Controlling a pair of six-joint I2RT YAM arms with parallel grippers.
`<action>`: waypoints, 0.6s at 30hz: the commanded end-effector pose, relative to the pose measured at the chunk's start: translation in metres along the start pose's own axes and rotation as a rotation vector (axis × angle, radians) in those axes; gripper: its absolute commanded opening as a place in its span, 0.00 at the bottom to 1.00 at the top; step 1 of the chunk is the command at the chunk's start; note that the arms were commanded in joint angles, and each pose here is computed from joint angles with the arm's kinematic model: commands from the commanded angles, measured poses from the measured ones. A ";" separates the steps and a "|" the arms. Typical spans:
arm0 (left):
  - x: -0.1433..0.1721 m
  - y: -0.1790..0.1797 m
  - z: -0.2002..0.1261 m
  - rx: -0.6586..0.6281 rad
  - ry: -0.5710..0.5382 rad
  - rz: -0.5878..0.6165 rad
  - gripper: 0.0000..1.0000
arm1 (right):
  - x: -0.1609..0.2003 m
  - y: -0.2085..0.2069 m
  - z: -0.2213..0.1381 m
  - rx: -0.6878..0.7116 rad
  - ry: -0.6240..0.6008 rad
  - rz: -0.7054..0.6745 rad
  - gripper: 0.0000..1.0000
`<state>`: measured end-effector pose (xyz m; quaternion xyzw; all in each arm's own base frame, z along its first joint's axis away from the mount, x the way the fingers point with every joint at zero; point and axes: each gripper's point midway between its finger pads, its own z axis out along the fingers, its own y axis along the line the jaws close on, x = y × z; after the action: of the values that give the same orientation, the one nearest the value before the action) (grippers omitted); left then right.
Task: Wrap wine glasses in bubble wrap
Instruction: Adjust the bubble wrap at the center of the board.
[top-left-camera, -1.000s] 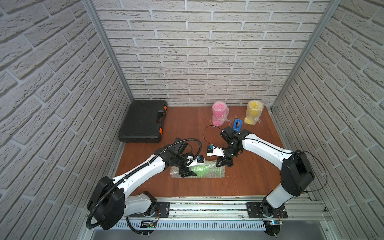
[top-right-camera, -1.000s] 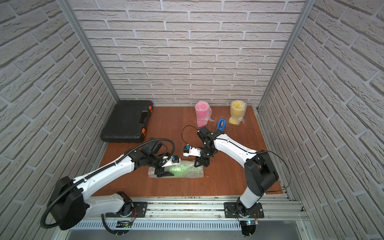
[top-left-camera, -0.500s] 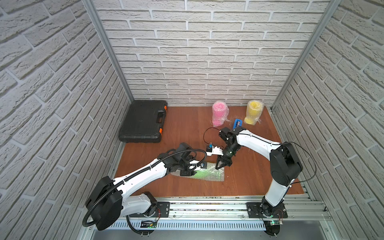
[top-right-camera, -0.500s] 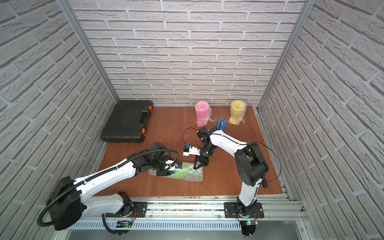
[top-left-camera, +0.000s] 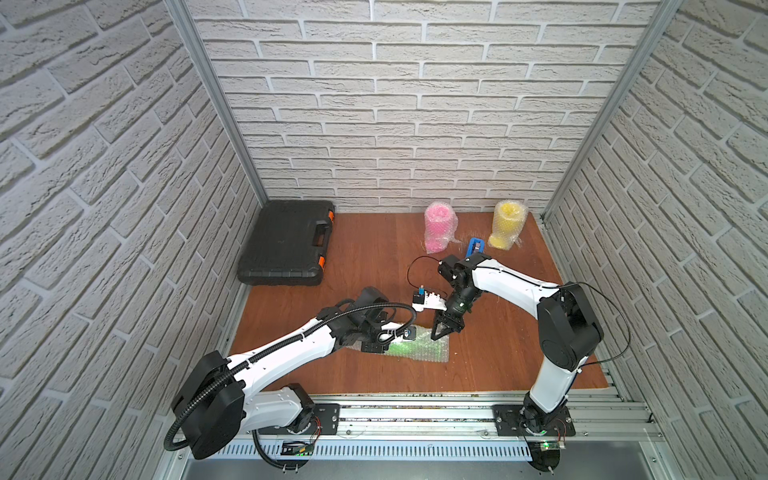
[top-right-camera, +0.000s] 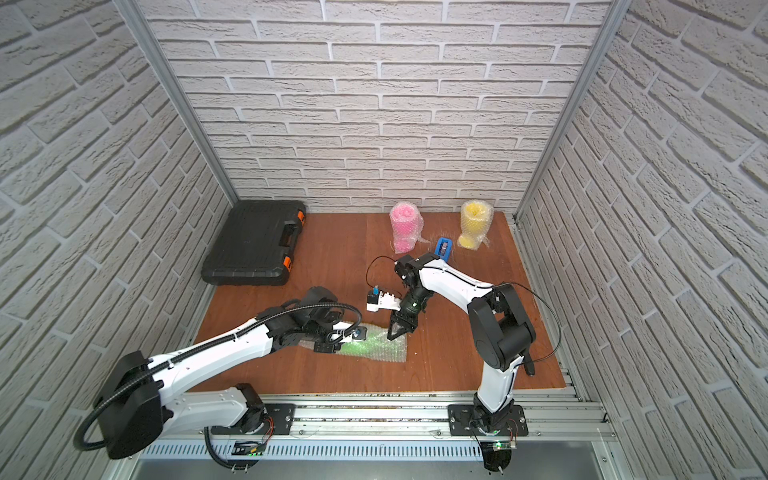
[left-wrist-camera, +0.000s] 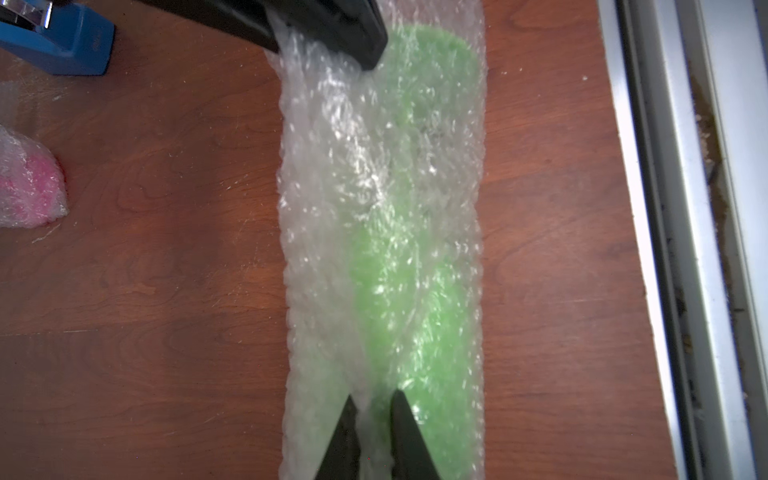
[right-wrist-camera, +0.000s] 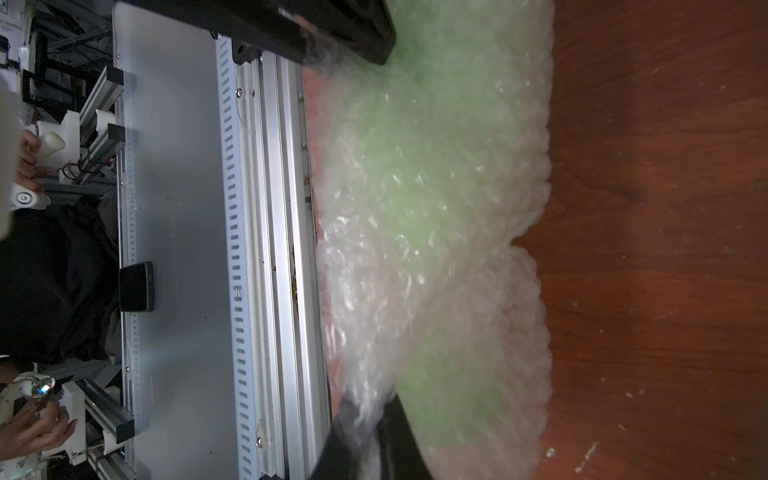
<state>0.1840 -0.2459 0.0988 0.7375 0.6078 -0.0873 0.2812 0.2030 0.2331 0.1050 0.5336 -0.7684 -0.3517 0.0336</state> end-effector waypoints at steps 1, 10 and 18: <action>0.011 -0.008 0.007 0.047 0.061 -0.004 0.13 | -0.016 0.010 -0.020 0.022 -0.088 -0.014 0.24; 0.014 -0.009 0.011 0.063 0.077 -0.032 0.13 | -0.038 -0.017 -0.088 0.333 -0.388 0.076 0.38; 0.015 -0.009 0.012 0.073 0.086 -0.042 0.14 | -0.014 -0.101 -0.145 0.715 -0.615 0.522 0.22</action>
<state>0.1911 -0.2510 0.0984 0.7344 0.6147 -0.0850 0.2749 0.3068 0.1781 0.1575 0.3027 -0.8928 -0.2425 -0.2289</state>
